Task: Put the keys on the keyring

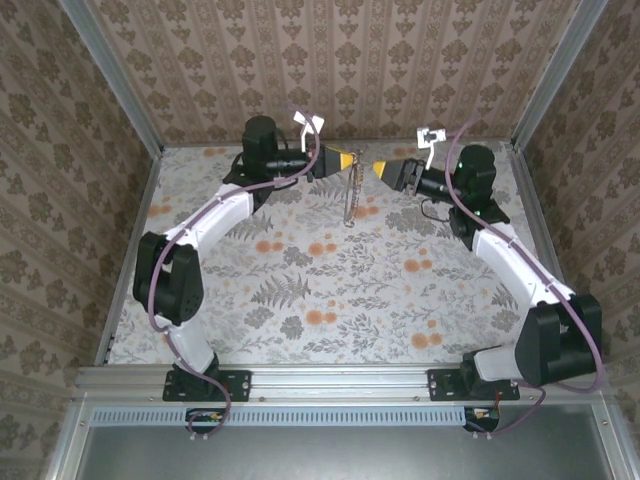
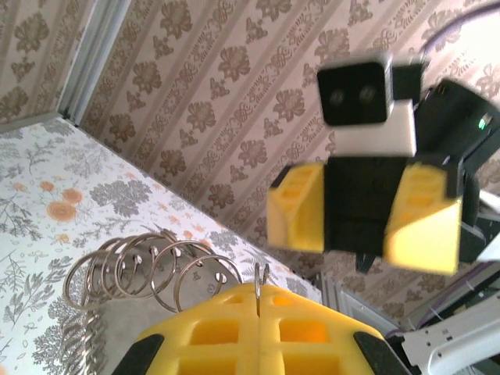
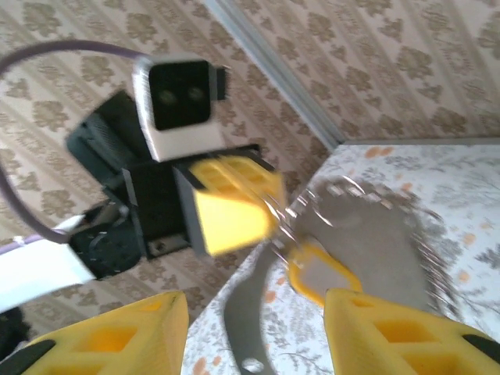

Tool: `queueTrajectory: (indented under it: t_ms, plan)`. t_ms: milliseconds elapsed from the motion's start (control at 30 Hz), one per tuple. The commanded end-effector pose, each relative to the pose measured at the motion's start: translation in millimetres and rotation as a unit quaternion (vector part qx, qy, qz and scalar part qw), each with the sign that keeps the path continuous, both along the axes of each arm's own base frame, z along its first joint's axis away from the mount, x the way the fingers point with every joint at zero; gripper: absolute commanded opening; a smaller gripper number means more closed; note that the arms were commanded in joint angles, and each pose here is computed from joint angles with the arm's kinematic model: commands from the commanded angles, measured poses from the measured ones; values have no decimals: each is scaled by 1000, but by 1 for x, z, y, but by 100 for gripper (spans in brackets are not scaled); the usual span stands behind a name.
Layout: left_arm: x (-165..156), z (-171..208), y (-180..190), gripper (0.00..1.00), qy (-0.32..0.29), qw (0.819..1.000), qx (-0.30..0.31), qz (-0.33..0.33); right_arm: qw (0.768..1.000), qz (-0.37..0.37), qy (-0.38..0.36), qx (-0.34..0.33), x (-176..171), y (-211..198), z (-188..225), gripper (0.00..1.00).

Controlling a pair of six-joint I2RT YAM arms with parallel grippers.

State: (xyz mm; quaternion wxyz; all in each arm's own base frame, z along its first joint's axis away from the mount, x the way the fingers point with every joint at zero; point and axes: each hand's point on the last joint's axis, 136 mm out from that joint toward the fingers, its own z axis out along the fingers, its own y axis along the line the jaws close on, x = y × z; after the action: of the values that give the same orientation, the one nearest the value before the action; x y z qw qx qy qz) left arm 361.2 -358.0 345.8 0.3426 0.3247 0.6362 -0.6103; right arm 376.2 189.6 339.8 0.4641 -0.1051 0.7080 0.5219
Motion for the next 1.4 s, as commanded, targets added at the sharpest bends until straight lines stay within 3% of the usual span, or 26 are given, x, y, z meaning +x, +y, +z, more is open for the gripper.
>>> queueTrajectory:
  t_ms: [0,333,1100,1233,1367]
  plan:
    - [-7,39,7,0,-31,999,-38,23,999,-42,-11,-24,-2,-4,-13,53]
    - [-8,44,11,0,-17,997,-48,51,994,-64,-30,-88,-5,22,-32,54]
    - [-19,45,13,0,-18,998,-48,39,994,-50,-43,-91,35,51,-19,51]
    - [-19,43,13,0,-19,998,-47,40,994,-42,-45,-92,34,54,-17,42]
    - [-17,43,13,0,-20,998,-48,46,994,-28,-43,-95,28,57,-18,26]
